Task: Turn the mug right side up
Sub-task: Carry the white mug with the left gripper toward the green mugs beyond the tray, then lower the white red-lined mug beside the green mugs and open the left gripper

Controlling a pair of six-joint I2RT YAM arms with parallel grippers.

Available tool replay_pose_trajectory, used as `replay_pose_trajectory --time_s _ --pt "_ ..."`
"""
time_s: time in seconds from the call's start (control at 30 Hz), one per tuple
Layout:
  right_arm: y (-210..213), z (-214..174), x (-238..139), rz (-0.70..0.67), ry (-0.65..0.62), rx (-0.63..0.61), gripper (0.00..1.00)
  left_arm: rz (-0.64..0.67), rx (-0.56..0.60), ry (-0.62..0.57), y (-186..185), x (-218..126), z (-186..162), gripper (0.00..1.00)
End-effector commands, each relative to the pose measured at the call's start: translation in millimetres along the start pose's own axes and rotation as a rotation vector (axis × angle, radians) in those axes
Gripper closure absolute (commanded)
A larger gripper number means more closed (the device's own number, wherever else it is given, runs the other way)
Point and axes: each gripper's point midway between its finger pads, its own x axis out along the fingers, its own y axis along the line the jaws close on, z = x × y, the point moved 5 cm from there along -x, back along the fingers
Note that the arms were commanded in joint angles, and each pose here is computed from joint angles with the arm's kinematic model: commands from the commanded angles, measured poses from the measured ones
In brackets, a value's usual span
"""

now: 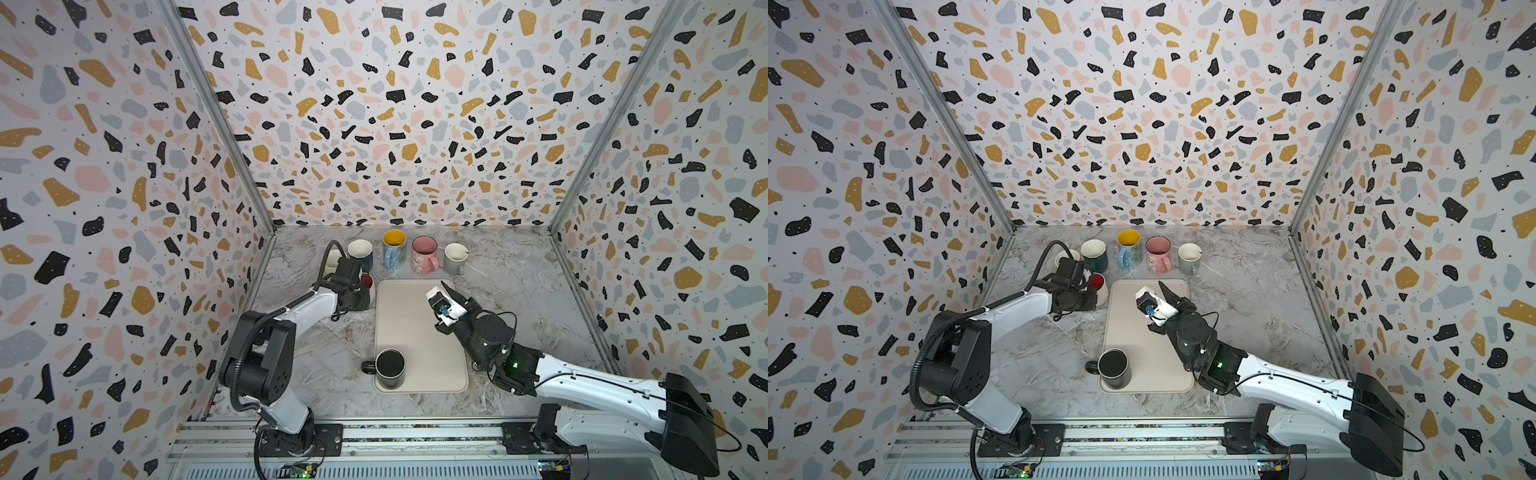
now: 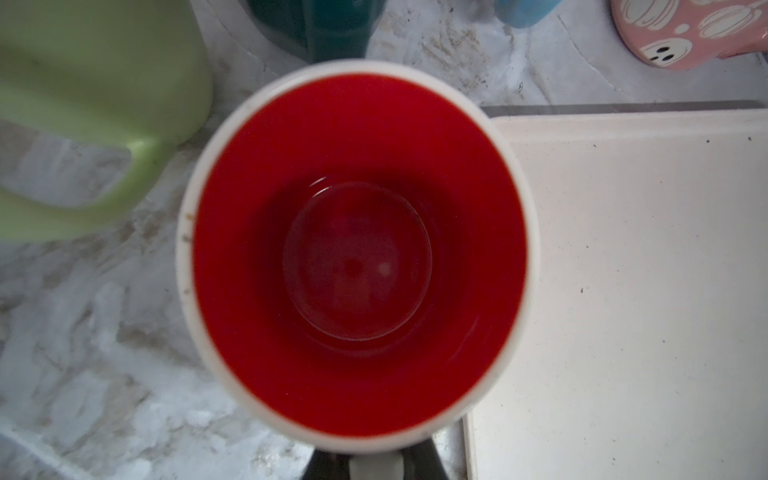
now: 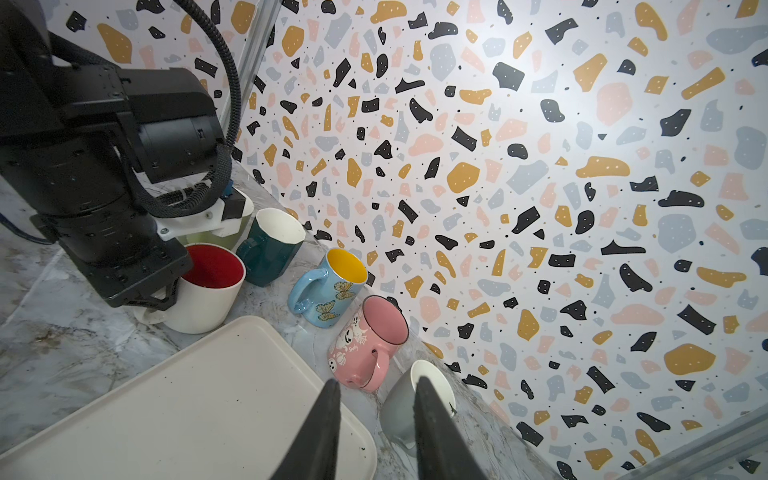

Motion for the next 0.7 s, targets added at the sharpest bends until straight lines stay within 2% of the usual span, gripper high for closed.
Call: replay_pose_trajectory --time_s 0.0,0.5,0.67 --pt "-3.4 4.9 -0.4 -0.008 -0.024 0.033 0.68 -0.021 -0.001 0.009 -1.6 0.6 -0.2 0.82" --pt "-0.8 3.2 0.9 -0.001 -0.025 0.045 0.67 -0.038 0.019 0.033 -3.4 -7.7 -9.3 0.73" --pt "-1.2 4.6 2.3 0.001 -0.017 0.041 0.67 -0.072 0.028 0.024 -9.8 -20.5 -9.5 0.71"
